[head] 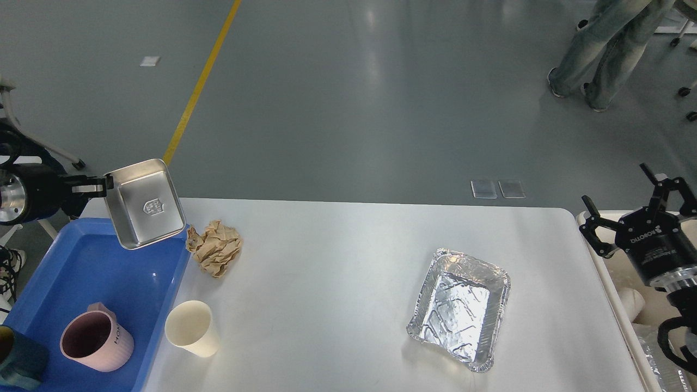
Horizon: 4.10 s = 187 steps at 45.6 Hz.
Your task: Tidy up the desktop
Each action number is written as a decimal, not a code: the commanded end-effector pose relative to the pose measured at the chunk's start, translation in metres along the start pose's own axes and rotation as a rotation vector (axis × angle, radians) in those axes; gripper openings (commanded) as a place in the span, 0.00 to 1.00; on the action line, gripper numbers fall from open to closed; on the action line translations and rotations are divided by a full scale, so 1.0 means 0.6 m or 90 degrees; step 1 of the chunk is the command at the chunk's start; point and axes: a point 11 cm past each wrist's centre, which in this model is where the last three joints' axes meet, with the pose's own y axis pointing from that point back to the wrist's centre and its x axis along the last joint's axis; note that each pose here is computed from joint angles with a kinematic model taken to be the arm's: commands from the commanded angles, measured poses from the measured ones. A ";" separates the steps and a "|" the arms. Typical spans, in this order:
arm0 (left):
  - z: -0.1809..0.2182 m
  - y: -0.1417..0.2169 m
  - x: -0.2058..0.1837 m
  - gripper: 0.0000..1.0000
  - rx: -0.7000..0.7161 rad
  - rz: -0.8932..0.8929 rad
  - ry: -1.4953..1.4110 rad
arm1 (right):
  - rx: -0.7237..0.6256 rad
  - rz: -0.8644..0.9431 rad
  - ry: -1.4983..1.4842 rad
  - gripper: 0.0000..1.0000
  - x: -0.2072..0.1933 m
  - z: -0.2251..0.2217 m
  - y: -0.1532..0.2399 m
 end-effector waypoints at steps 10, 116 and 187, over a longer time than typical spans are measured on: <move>-0.071 -0.006 -0.051 0.00 0.055 0.014 0.058 | -0.006 0.001 0.007 1.00 0.001 0.004 0.002; -0.100 -0.024 -0.008 0.97 -0.099 0.246 0.455 | -0.011 0.007 0.005 1.00 0.005 0.010 0.009; -0.112 -0.095 0.004 0.97 -0.611 0.437 1.522 | -0.012 0.000 0.029 1.00 -0.006 -0.011 0.008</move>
